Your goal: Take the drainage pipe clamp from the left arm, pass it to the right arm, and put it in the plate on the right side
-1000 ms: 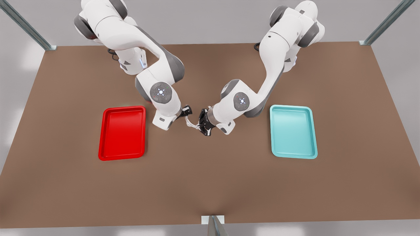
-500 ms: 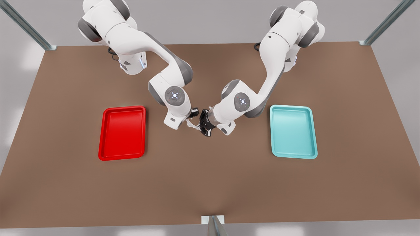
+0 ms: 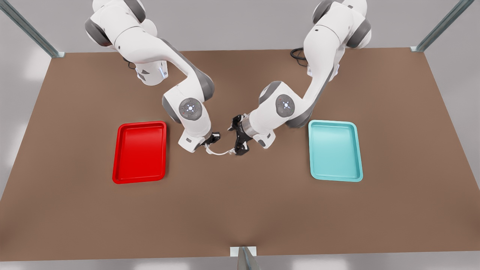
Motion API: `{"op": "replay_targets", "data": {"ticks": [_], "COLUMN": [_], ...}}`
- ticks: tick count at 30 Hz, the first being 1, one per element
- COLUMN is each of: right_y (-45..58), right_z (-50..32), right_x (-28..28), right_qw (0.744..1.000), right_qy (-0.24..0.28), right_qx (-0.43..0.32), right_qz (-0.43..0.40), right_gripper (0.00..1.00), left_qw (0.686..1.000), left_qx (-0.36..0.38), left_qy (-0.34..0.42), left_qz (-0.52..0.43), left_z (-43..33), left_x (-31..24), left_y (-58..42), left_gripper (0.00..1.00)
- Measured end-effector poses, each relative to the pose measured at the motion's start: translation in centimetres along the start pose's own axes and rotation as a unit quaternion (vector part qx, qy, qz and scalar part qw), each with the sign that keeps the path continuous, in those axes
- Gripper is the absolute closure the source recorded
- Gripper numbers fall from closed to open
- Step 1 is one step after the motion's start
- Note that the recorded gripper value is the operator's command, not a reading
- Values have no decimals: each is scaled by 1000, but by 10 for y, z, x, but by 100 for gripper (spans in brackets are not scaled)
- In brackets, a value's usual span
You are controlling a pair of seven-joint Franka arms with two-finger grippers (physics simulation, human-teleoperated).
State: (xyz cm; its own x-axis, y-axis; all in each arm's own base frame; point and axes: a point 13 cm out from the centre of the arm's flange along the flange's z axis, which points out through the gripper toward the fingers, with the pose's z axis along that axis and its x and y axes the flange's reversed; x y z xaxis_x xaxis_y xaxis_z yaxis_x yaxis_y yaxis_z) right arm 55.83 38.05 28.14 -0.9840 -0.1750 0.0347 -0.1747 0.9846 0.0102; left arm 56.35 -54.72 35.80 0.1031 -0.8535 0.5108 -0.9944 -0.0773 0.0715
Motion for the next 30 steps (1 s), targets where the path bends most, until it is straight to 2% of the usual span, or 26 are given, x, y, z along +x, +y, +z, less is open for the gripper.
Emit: {"op": "replay_targets", "data": {"ticks": [2,3,5,7,10,11,12,14,17,19,20,21,22,23,25,27,28,30], "right_y": [-21,-40,-91,-145,-221,-246,-270,-317,-369,-381,-383,-382,-381,-380,-374,-346,-335,-309], "right_z": [13,19,31,46,67,75,82,96,128,143,150,155,158,158,117,-3,-71,-155], "right_x": [0,0,4,11,20,25,30,40,59,74,78,81,81,80,44,-34,-52,-50], "right_qw": [1000,1000,998,994,987,984,981,974,965,962,961,962,962,963,969,976,976,977], "right_qy": [6,11,25,40,61,67,73,86,111,123,128,131,132,129,87,-11,-58,-105], "right_qx": [13,20,33,44,50,55,58,64,73,77,79,80,82,86,89,70,64,56], "right_qz": [9,20,51,87,142,157,172,202,228,231,230,228,225,221,214,204,198,179], "right_gripper": [79,79,79,79,79,79,79,79,79,78,43,19,5,0,0,0,0,0], "left_qw": [1000,999,997,992,982,979,976,966,940,923,914,905,896,886,866,845,835,817], "left_qx": [-11,-17,-21,-18,-20,-13,-5,6,-5,-21,-30,-40,-54,-66,-89,-102,-106,-111], "left_qy": [-6,-18,-64,-117,-187,-202,-212,-227,-241,-242,-242,-242,-240,-238,-232,-228,-226,-224], "left_qz": [-10,-22,-38,-44,-10,13,45,127,242,297,323,347,369,391,435,473,490,520], "left_z": [-33,-51,-91,-141,-212,-249,-285,-344,-379,-382,-381,-376,-366,-356,-335,-324,-322,-322], "left_x": [-16,-43,-128,-235,-367,-392,-402,-385,-359,-362,-364,-367,-372,-376,-378,-379,-379,-380], "left_y": [-8,-24,-68,-111,-142,-143,-139,-108,-65,-59,-59,-62,-67,-72,-80,-86,-88,-91], "left_gripper": [0,0,0,0,0,0,0,0,0,0,0,0,0,0,0,0,0,0]}}
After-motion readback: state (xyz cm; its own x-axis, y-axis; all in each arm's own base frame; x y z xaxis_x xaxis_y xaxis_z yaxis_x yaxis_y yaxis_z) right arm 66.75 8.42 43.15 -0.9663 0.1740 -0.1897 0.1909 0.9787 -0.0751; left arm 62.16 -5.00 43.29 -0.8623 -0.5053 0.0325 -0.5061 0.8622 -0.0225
